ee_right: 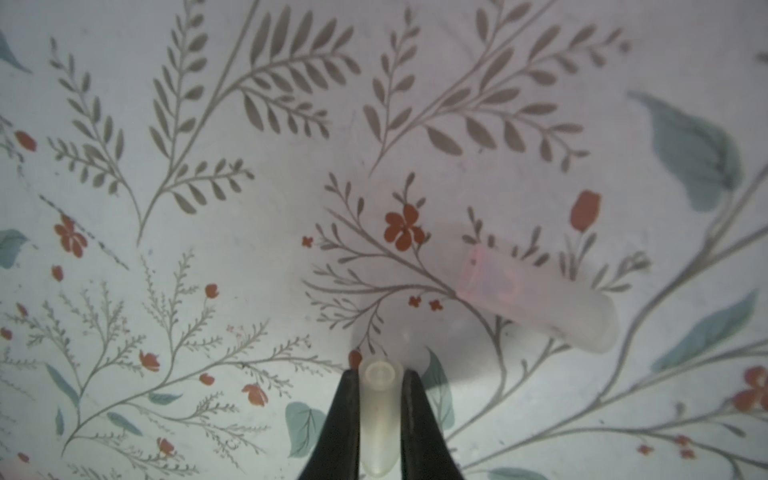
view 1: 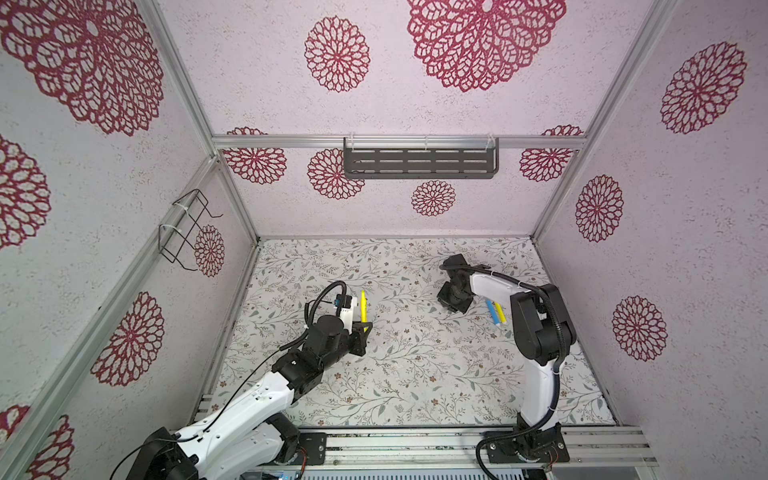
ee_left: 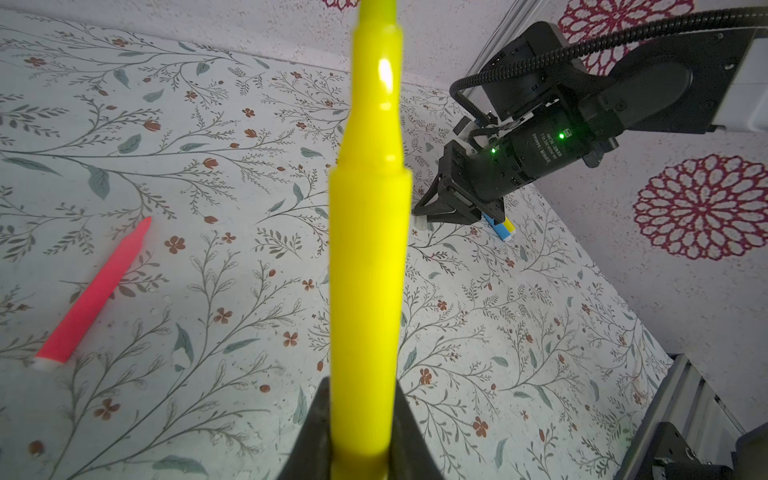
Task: Insert the pens into the pen caps
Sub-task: 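Lift the clear cap and carry it toward the upright yellow highlighter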
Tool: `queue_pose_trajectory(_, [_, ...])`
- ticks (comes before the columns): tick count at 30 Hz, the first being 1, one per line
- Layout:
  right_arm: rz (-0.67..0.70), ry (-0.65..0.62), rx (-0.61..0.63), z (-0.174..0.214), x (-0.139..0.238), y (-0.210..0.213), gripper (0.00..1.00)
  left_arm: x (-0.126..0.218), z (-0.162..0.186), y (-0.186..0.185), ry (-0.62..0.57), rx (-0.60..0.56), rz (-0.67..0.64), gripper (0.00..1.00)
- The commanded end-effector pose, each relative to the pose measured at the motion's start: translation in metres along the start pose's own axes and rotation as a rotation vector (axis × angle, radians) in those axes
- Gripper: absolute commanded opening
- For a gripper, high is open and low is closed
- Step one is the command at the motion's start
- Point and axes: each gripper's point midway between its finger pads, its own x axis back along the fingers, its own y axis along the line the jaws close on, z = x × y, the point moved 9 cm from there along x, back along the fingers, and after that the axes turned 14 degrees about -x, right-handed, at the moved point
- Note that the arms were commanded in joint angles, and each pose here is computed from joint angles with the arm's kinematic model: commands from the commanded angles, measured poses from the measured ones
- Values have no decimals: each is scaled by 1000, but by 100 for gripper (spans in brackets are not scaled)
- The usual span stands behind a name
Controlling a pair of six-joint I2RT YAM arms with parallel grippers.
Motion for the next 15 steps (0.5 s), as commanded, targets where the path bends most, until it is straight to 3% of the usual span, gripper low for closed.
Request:
queue_pose_trajectory(1, [-163, -14, 83, -1, 36, 14, 0, 0, -2, 1, -18, 4, 2, 0])
queue_pose_trajectory(11, [-712, -65, 273, 17, 121, 27, 0, -13, -2, -6, -16, 11, 88, 0])
queue_pose_trajectory(15, [-848, -87, 337, 24, 147, 26, 0, -20, -2, -15, 0, -11, 125, 0])
